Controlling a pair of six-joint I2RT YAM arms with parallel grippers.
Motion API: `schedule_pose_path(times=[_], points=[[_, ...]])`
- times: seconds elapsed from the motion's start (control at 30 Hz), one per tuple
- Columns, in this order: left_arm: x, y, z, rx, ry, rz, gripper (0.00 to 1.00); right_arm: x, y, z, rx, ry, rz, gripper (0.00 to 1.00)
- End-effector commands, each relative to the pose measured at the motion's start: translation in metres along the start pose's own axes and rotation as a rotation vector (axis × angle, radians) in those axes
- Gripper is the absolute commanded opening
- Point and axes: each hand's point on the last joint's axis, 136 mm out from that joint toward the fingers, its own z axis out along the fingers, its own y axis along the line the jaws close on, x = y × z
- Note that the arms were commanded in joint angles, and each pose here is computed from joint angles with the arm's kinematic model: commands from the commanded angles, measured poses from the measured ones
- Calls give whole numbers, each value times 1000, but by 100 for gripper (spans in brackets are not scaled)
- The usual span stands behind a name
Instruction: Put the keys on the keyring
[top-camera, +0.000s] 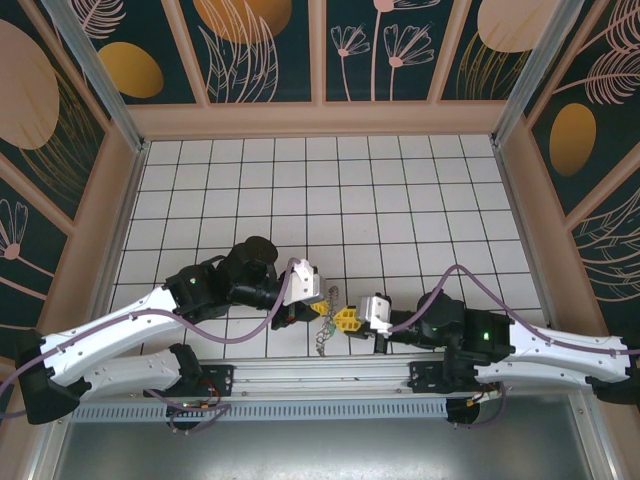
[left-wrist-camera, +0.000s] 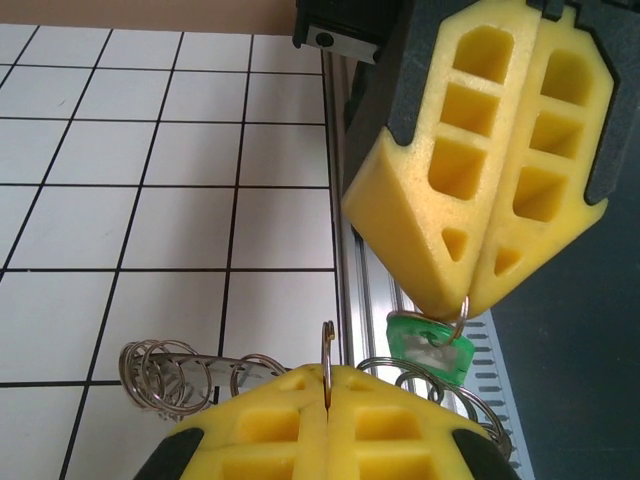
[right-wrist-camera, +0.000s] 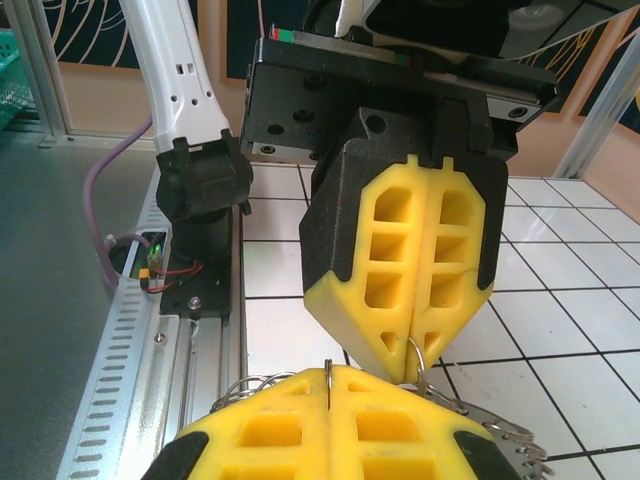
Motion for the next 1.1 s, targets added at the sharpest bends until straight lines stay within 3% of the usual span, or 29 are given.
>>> schedule_pose_path(times=[0.0, 0.2, 1.07], points=[[-11, -1, -4, -2, -50, 43, 0, -4, -1, -3, 12, -17, 6, 0], [-10, -2, -3, 1, -46, 45, 0, -13, -15, -13, 93, -65, 5, 0], [-14, -3, -3, 15, -50, 47, 0, -12, -26, -1, 136, -50, -17, 0]])
